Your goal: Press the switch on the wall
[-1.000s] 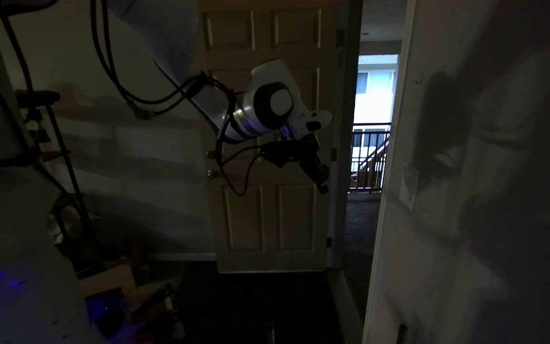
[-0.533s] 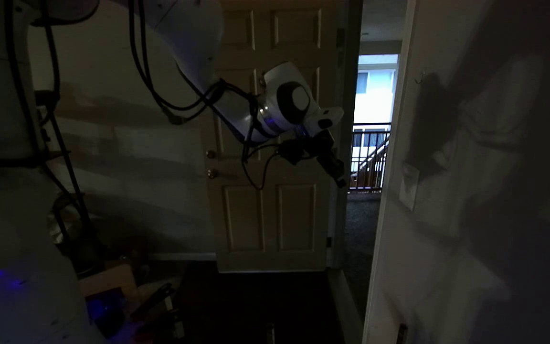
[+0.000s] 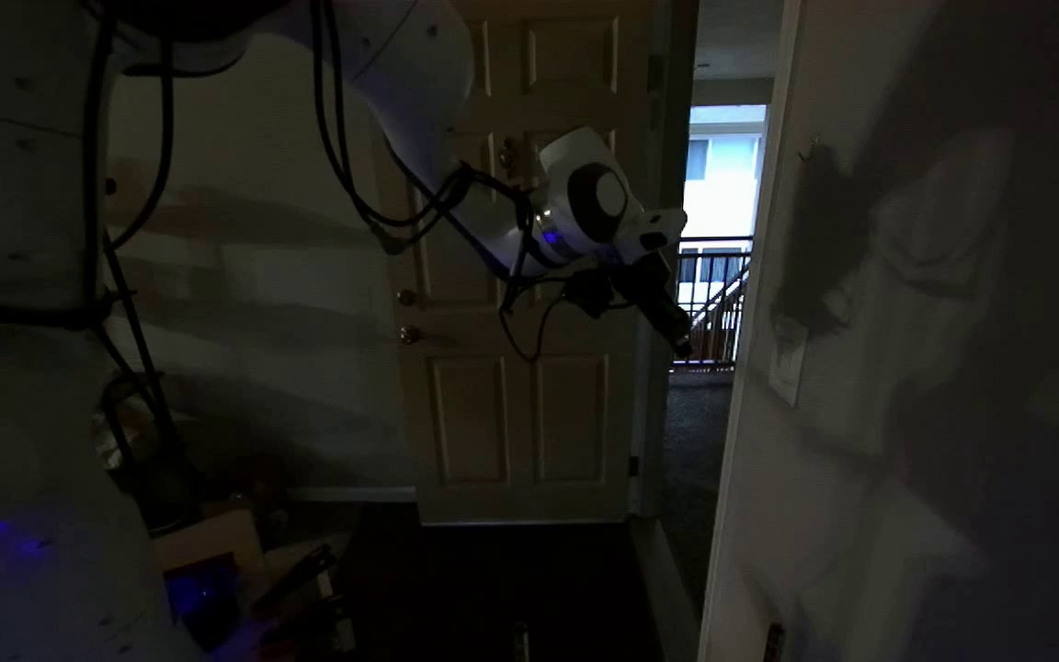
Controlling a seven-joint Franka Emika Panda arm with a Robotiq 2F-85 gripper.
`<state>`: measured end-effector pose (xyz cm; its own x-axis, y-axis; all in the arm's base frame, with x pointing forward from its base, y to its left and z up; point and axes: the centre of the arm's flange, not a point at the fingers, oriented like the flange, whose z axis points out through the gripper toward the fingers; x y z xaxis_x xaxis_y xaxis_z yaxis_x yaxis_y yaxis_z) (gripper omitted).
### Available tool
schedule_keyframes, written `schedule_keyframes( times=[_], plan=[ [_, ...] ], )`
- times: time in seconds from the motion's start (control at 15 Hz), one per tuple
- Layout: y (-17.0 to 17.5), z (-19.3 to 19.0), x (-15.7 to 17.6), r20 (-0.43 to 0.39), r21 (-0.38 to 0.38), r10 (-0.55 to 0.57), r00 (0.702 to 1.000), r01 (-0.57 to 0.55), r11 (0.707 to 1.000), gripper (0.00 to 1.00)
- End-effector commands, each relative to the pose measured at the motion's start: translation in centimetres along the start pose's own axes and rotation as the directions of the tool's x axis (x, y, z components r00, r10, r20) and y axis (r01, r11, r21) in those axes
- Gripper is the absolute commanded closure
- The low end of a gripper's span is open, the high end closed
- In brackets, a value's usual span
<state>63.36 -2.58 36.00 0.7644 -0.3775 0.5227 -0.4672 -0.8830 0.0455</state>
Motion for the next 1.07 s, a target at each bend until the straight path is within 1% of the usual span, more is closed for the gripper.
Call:
schedule_keyframes(
  times=[0.0,0.27,0.53,0.73,1.0],
  plan=[
    [-0.5,1.0,2.3,0.014,-0.012,0.054,0.998,-0.053,0.998,0.96],
    [-0.1,1.9,4.9,0.039,-0.035,0.128,0.991,-0.127,0.991,0.96],
    [0.5,2.9,6.5,0.067,-0.06,0.177,0.982,-0.173,0.983,0.96],
    [0.6,3.5,7.6,0.08,-0.069,0.196,0.977,-0.191,0.979,0.96],
    [0.4,4.2,8.5,0.082,-0.072,0.188,0.979,-0.183,0.981,0.96]
  ],
)
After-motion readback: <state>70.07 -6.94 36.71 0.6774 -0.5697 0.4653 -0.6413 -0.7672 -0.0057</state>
